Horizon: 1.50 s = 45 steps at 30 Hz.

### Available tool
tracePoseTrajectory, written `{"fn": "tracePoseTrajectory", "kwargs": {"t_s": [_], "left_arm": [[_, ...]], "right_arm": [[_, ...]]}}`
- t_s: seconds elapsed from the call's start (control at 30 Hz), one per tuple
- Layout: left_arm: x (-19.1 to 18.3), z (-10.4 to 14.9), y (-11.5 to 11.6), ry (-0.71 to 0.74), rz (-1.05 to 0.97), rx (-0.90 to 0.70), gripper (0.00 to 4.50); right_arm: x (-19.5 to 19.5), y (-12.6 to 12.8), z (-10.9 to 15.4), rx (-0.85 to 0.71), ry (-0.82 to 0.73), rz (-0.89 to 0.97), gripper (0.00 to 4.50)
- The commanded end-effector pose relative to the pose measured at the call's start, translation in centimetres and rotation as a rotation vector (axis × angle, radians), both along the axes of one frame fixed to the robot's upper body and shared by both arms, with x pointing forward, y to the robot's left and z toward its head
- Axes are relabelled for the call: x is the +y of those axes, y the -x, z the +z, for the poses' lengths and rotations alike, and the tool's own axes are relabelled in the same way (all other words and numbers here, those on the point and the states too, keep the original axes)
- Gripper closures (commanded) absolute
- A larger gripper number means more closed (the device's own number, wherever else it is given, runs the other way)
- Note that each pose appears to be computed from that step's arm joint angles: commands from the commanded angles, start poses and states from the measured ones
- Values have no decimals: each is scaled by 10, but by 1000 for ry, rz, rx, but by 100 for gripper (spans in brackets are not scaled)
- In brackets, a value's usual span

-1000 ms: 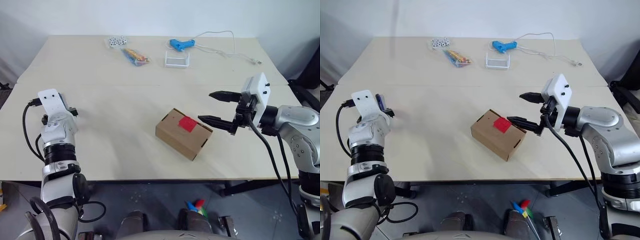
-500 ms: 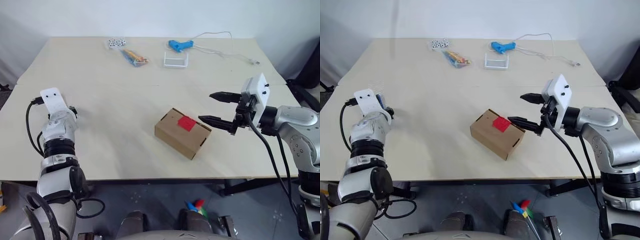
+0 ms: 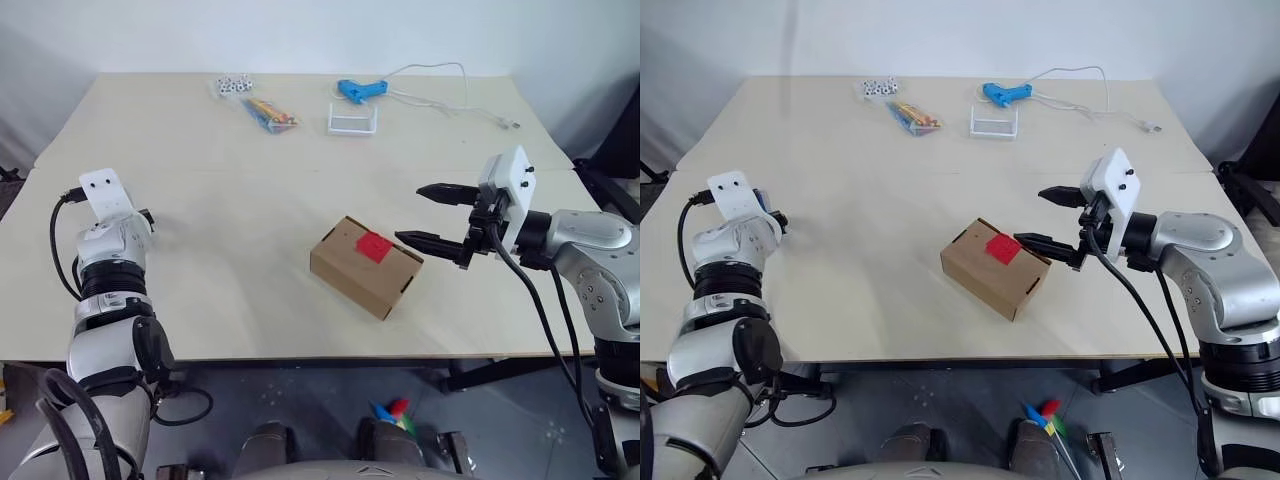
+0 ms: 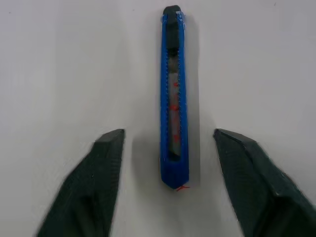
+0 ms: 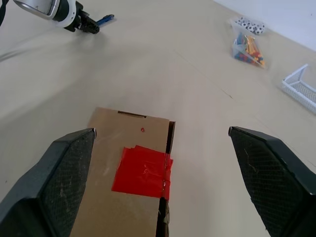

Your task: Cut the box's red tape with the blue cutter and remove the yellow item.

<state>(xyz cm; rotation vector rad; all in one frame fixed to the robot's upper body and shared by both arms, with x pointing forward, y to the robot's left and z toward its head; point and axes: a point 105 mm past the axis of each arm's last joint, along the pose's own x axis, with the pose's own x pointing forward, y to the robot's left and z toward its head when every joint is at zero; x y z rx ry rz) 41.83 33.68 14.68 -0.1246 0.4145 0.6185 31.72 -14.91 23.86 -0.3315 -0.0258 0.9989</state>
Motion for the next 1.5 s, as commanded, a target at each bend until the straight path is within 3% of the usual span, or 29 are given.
{"fn": "tracePoseTrajectory", "kwargs": {"t_s": [0.03, 0.07, 0.43, 0.53, 0.67, 1.1, 1.37, 1.4, 1.5], "left_arm": [[2, -14, 5, 21, 8, 45, 252], [2, -14, 5, 15, 11, 46, 277], [2, -14, 6, 19, -4, 53, 277], [3, -13, 7, 5, -1, 62, 333], [4, -10, 8, -3, 3, 53, 445], [10, 3, 13, -79, -122, 96, 445], [-3, -5, 20, -246, -272, 273, 445], [-3, -4, 20, -263, -272, 276, 382], [-4, -5, 21, -259, -266, 276, 295]], "right_arm": [[-1, 3, 12, -50, 5, 0, 0], [-1, 2, 12, -50, 5, -1, 0], [-1, 2, 12, -51, 9, -4, 0], [-1, 2, 12, -52, 9, -3, 0], [-1, 2, 12, -52, 9, -4, 0], [-2, 2, 12, -55, 2, -8, 0], [-2, 1, 12, -54, 1, -8, 0], [-1, 1, 12, -54, 1, -7, 0], [-1, 0, 12, -54, 1, -5, 0]]}}
